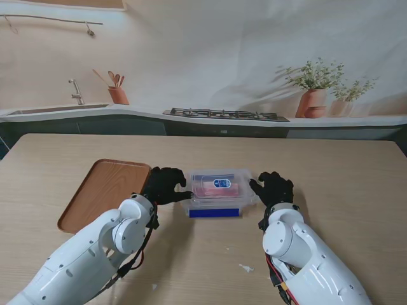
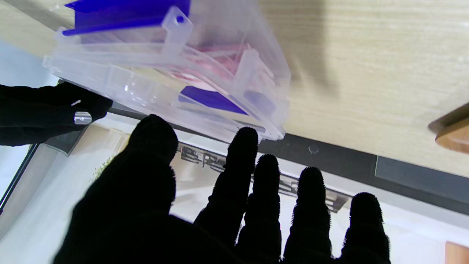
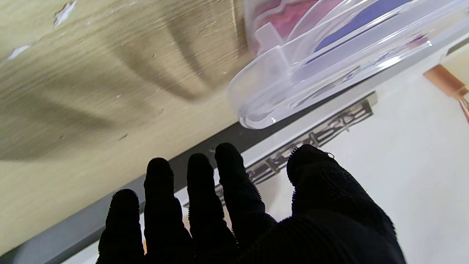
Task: Separate the bacon slices onto the tray
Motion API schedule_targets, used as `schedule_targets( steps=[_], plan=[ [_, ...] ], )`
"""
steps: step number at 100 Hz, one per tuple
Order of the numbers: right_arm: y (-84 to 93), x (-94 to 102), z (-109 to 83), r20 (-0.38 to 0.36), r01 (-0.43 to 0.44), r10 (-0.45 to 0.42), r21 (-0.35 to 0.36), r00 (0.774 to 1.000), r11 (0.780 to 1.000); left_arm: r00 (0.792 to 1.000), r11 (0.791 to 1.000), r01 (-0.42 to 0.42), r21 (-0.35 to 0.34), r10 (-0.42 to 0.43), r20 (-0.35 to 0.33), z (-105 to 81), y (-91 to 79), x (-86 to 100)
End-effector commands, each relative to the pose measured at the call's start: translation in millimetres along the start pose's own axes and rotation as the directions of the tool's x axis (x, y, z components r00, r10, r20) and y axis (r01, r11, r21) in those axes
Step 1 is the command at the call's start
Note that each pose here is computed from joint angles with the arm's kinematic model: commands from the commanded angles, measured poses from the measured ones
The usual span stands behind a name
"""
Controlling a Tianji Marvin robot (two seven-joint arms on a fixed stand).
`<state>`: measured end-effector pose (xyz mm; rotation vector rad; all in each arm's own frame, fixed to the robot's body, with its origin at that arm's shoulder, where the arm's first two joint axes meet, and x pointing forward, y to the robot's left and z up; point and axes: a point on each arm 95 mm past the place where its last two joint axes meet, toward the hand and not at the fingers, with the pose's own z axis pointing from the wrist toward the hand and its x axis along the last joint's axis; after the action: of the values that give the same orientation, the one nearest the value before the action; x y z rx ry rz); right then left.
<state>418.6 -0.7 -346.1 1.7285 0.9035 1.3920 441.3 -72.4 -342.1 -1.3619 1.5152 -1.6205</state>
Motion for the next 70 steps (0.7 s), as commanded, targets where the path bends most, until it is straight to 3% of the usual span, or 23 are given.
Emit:
schedule_targets(
  steps=[1, 18, 27, 46, 70],
  plan=[
    [-2.9, -3.6, -1.6, 0.011, 0.013, -0.013, 0.009, 1.000, 1.000, 1.000, 1.000, 0.002, 0.023, -0.002, -0.005, 0.5, 1.2, 1.1],
    [0.8, -9.6, 2.0, 0.045, 0.043, -0.044, 0.010, 0.998, 0.999, 0.999, 0.988, 0.002, 0.152, 0.005, -0.046, 0.5, -2.9, 0.7],
    [1.8, -11.1, 4.1, 0.065, 0.041, -0.043, 0.026, 0.997, 0.999, 0.996, 0.983, 0.022, 0.182, -0.006, -0.086, -0.1, -5.5, 3.2],
    [1.6, -11.7, 7.7, 0.102, -0.006, -0.001, 0.069, 0.995, 0.998, 0.988, 0.996, 0.005, 0.085, 0.008, -0.154, 2.4, -0.6, 5.8],
    [2.5, -10.0, 10.6, 0.137, -0.088, 0.070, 0.134, 0.988, 0.987, 0.987, 1.000, -0.007, 0.004, 0.008, -0.158, 4.7, 13.5, 6.1]
  ],
)
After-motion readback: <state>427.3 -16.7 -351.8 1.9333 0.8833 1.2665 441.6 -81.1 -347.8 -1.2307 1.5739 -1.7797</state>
